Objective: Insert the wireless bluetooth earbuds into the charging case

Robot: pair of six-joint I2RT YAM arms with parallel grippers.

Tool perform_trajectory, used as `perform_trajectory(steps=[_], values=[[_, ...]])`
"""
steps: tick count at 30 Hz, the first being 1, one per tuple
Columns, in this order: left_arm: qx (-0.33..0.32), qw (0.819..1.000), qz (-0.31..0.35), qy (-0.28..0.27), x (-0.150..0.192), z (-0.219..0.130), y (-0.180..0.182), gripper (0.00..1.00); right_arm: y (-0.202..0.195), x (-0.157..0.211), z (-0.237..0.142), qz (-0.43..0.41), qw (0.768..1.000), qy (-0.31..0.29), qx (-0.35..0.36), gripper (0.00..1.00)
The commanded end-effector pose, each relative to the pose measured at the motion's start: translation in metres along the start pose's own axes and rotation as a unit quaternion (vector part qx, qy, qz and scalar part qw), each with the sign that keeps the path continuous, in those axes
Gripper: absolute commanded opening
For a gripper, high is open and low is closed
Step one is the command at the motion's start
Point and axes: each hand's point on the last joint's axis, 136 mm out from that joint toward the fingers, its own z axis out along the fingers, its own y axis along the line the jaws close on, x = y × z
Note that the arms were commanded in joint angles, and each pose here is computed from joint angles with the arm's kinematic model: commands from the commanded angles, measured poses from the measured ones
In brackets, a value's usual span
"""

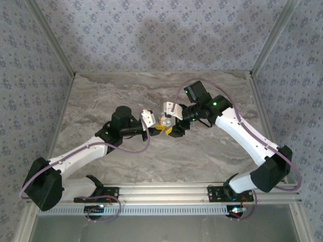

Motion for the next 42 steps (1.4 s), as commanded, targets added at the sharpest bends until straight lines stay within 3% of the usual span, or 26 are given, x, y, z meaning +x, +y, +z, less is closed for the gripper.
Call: perform_trajectory(steps=[1, 11, 18, 22, 27, 31, 34, 37, 42], values=[[-0.011, 0.999, 0.024, -0.033, -0.027, -0.003, 0.005, 0.14, 0.024, -0.001, -0.003, -0.006, 0.999, 0.007, -0.052, 0.76], [-0.027, 0.999, 0.006, -0.035, -0.025, -0.002, 0.011, 0.13, 0.043, -0.005, -0.034, 0.008, 0.999, -0.026, -0.047, 0.57], [-0.029, 0.999, -0.022, -0.022, -0.022, 0.002, 0.016, 0.14, 0.018, -0.009, -0.047, 0.083, 0.991, -0.099, 0.029, 0.55], [-0.031, 0.997, -0.071, 0.000, -0.016, 0.011, 0.023, 0.14, -0.026, 0.002, -0.054, 0.178, 0.964, -0.150, 0.128, 0.55], [-0.025, 0.986, -0.163, 0.022, -0.008, 0.031, 0.033, 0.14, -0.073, 0.039, -0.060, 0.330, 0.907, -0.143, 0.221, 0.55], [-0.020, 0.969, -0.244, 0.045, -0.002, 0.051, 0.044, 0.14, -0.097, 0.080, -0.063, 0.436, 0.849, -0.111, 0.278, 0.53], [-0.041, 0.945, -0.317, 0.075, 0.011, 0.066, 0.058, 0.14, -0.107, 0.104, -0.065, 0.491, 0.810, -0.100, 0.303, 0.52], [-0.040, 0.914, -0.389, 0.110, 0.023, 0.085, 0.065, 0.13, -0.112, 0.124, -0.066, 0.528, 0.781, -0.091, 0.321, 0.52], [-0.021, 0.841, -0.522, 0.142, 0.041, 0.127, 0.075, 0.12, -0.118, 0.152, -0.077, 0.585, 0.722, -0.083, 0.360, 0.52]])
